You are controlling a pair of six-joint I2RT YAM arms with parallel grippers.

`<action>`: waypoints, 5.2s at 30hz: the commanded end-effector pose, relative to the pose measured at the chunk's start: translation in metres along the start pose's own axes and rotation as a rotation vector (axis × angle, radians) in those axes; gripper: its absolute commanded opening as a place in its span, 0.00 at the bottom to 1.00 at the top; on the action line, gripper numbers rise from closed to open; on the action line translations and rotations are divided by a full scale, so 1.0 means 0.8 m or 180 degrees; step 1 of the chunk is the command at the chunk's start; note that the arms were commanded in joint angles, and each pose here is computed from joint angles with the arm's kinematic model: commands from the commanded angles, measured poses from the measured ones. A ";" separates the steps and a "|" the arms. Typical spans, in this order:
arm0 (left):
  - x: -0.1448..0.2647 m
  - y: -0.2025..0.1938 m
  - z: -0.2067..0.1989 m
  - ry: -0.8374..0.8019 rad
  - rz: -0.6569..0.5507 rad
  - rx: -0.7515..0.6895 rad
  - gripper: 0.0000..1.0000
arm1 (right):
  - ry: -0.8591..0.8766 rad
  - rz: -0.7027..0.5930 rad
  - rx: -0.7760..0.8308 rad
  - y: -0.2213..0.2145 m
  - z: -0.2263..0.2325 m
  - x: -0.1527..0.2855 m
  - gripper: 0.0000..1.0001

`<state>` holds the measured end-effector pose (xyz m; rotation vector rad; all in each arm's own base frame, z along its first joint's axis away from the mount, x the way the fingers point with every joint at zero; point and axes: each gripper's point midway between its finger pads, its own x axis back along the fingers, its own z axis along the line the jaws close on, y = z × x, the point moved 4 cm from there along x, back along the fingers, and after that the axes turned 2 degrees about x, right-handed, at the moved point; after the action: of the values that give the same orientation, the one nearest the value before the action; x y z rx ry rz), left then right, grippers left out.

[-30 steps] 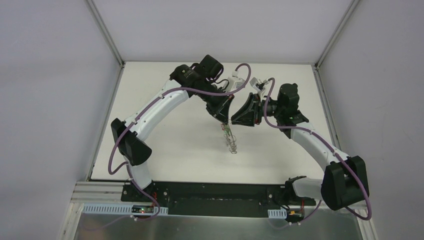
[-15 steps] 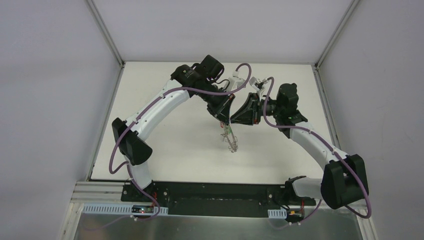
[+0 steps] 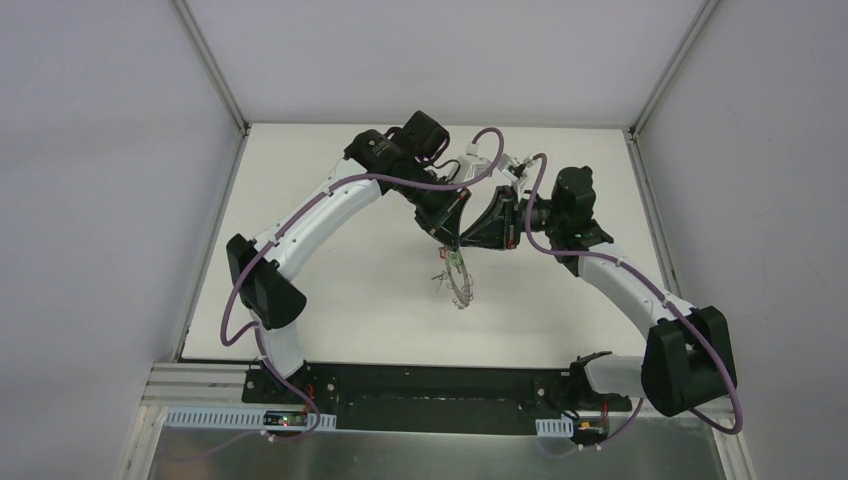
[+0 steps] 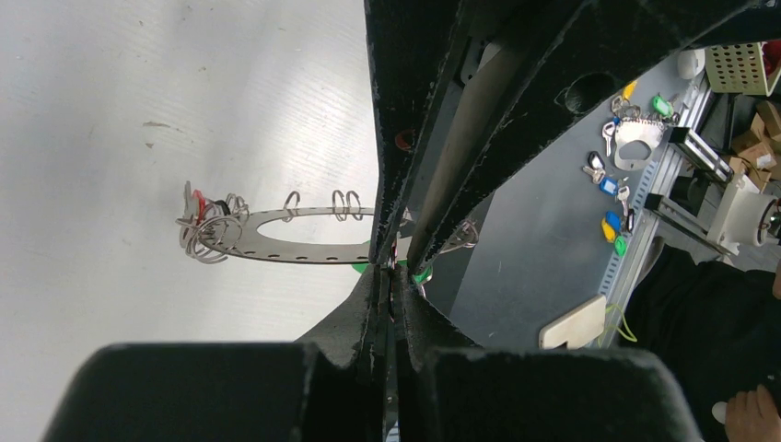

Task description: Put the keys on the keyring

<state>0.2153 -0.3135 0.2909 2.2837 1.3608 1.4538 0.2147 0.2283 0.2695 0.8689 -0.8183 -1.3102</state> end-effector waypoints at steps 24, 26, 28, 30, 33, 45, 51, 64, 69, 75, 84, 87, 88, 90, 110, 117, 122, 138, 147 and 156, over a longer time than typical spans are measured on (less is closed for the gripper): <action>0.007 0.002 -0.019 -0.0146 -0.0099 -0.0160 0.00 | 0.0132 0.0007 0.0266 0.013 0.007 -0.002 0.00; 0.007 0.001 -0.018 -0.0142 -0.0108 -0.0166 0.00 | 0.0128 0.0003 0.0281 0.014 0.007 -0.001 0.00; 0.007 0.001 -0.018 -0.0145 -0.0115 -0.0174 0.00 | 0.0114 -0.0005 0.0293 0.015 0.007 0.001 0.00; 0.008 0.001 -0.017 -0.0148 -0.0124 -0.0202 0.00 | 0.0097 -0.0017 0.0307 0.016 0.008 0.003 0.00; 0.013 0.002 -0.015 -0.0126 -0.0193 -0.0271 0.06 | 0.0064 -0.0041 0.0332 0.019 0.008 0.006 0.00; 0.030 0.006 -0.004 -0.0392 -0.0576 -0.0314 0.32 | -0.0050 -0.0125 0.0410 0.032 0.012 0.020 0.00; 0.025 0.010 0.000 -0.0463 -0.0666 -0.0415 0.35 | -0.0068 -0.0137 0.0417 0.033 0.013 0.023 0.00; 0.005 0.022 0.006 -0.0751 -0.0899 -0.0761 0.40 | -0.0080 -0.0138 0.0361 0.029 0.008 0.022 0.00; -0.002 0.017 0.006 -0.0860 -0.0909 -0.0739 0.31 | -0.0088 -0.0139 0.0349 0.029 0.007 0.023 0.00; -0.005 0.012 0.005 -0.0931 -0.0898 -0.0701 0.21 | -0.0109 -0.0145 0.0346 0.029 0.004 0.024 0.00; -0.002 0.017 0.001 -0.0958 -0.0957 -0.0677 0.19 | -0.0128 -0.0147 0.0338 0.027 0.000 0.026 0.00; 0.000 0.018 -0.001 -0.0959 -0.0975 -0.0701 0.18 | -0.0135 -0.0149 0.0334 0.027 0.000 0.026 0.00; 0.000 0.018 -0.001 -0.0962 -0.0975 -0.0702 0.16 | -0.0134 -0.0149 0.0335 0.027 0.000 0.026 0.00; 0.000 0.018 -0.001 -0.0971 -0.0974 -0.0700 0.11 | -0.0143 -0.0152 0.0332 0.027 -0.001 0.027 0.00; 0.031 -0.001 0.004 -0.0352 -0.0586 -0.0779 0.00 | -0.0167 -0.0153 0.0351 0.024 -0.005 0.029 0.02; 0.040 -0.010 0.003 -0.0135 -0.0305 -0.0699 0.00 | -0.0169 -0.0154 0.0355 0.024 -0.005 0.030 0.21; 0.036 -0.013 -0.003 -0.0126 -0.0231 -0.0673 0.00 | -0.0117 -0.0135 0.0358 0.024 0.000 0.026 0.29; 0.014 0.000 -0.012 -0.0445 -0.0295 -0.0380 0.00 | 0.0046 -0.0041 0.0276 0.013 0.005 0.007 0.41; 0.002 -0.001 -0.011 -0.0516 -0.0231 -0.0301 0.00 | 0.0054 -0.0023 0.0229 0.009 0.002 0.000 0.40; 0.002 -0.002 -0.011 -0.0513 -0.0222 -0.0323 0.00 | 0.0079 0.0000 0.0212 0.006 0.000 -0.002 0.26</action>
<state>0.2162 -0.3102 0.2827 2.2383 1.3042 1.3177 0.2166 0.2279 0.2668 0.8725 -0.8261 -1.3066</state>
